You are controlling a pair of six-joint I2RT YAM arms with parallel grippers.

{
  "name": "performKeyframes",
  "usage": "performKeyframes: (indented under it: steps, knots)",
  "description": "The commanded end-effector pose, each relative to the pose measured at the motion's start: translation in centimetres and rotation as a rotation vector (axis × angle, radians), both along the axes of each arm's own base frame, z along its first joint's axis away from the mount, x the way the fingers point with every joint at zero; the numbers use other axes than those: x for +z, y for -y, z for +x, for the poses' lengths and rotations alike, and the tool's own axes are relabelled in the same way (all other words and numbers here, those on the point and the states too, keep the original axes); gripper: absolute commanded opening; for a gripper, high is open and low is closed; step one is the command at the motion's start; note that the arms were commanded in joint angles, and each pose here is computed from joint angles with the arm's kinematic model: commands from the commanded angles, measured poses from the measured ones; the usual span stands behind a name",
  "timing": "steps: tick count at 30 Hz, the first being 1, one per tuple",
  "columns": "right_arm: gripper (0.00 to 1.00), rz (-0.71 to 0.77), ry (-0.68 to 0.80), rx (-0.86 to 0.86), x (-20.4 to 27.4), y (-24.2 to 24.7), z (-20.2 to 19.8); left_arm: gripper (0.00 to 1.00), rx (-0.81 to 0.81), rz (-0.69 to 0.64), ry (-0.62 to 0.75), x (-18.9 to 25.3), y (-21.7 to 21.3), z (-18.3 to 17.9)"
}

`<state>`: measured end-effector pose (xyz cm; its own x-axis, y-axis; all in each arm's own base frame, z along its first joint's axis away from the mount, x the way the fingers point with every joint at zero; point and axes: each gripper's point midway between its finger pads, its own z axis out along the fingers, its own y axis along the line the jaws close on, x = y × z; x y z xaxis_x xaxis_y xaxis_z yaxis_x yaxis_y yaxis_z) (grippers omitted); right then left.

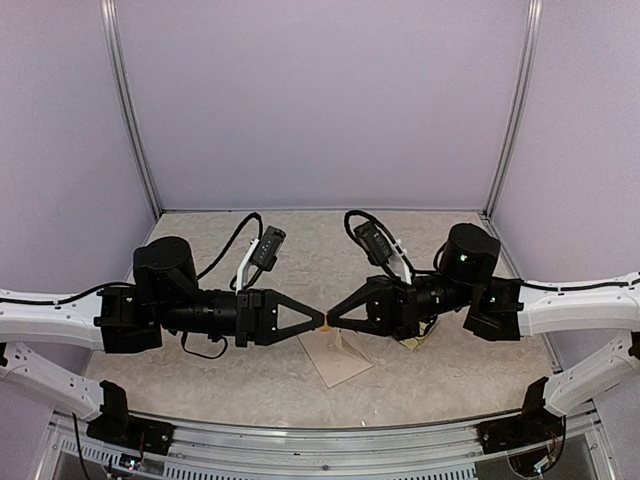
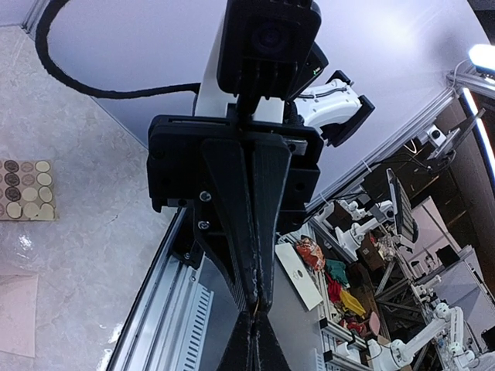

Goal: Place the letter into the envelope and seal it

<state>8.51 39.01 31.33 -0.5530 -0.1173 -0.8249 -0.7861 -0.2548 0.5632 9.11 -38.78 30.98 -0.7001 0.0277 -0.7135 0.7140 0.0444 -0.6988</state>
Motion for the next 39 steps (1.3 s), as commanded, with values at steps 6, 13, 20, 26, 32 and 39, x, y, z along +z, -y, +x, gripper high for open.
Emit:
performKeyframes:
  steps: [6,13,20,26,32,39]
  knots:
    - [0.00,-0.033,0.011,-0.163,-0.6,0.2,2.1,0.48,0.134,0.028,0.015,0.2,-0.7,2.3]
    - [0.00,-0.344,-0.128,-0.570,-7.9,4.7,9.9,0.71,0.308,0.151,-0.058,-5.2,-2.3,8.2]
    - [0.00,-0.458,-0.212,-0.708,-11.8,8.1,11.6,0.76,0.401,0.327,-0.088,-12.5,-1.7,13.6]
    - [0.00,-0.484,-0.232,-0.739,-12.5,8.6,12.0,0.80,0.388,0.491,-0.147,-20.5,-0.5,16.2]
    - [0.00,-0.493,-0.238,-0.729,-12.9,8.5,11.7,0.80,0.337,0.569,-0.159,-25.3,0.6,16.7]
    - [0.00,-0.495,-0.246,-0.721,-13.2,8.5,11.7,0.81,0.373,0.682,-0.194,-29.5,-1.2,16.5]
